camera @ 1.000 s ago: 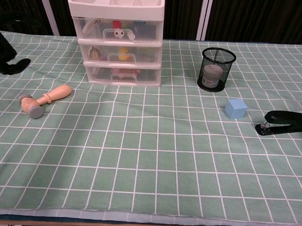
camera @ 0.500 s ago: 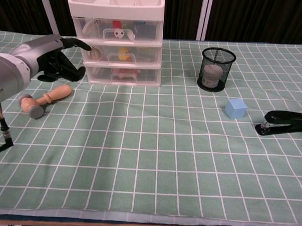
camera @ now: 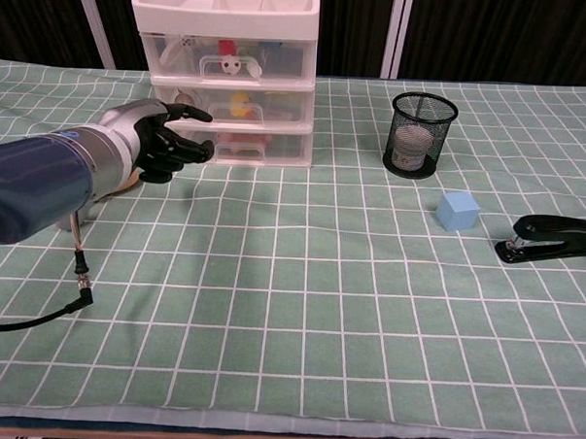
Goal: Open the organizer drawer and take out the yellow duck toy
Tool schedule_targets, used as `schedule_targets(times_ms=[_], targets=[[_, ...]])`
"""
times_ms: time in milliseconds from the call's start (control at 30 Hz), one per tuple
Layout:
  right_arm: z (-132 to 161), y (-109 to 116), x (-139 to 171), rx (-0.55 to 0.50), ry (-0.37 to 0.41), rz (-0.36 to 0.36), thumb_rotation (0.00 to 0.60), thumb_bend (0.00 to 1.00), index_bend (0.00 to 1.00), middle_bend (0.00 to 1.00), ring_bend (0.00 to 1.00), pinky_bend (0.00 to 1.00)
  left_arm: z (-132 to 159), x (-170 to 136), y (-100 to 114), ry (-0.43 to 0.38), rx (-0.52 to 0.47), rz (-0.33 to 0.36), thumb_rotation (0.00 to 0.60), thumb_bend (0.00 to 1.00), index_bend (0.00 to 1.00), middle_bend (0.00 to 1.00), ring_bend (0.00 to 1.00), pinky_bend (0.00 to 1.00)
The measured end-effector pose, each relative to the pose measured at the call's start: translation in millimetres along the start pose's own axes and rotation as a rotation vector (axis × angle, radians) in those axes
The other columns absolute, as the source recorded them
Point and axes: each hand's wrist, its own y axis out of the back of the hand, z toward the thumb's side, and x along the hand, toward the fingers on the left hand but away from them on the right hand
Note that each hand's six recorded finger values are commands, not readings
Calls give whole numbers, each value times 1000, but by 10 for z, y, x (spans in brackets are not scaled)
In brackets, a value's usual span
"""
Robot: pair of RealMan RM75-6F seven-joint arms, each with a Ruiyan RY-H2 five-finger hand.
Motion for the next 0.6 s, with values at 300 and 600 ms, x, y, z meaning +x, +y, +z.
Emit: schedule_targets(times_ms=[300, 600], targets=[[-8, -5, 0, -13, -6, 4, 600, 33, 0, 0, 0, 226, 67, 130, -107, -14, -67, -7, 600, 545, 152, 1000, 1000, 1000], [-16, -10, -1, -18, -11, 8, 600, 33, 0, 0, 0, 226, 114, 262, -228, -13, -120, -38, 600, 545, 152, 1000, 1000, 1000]])
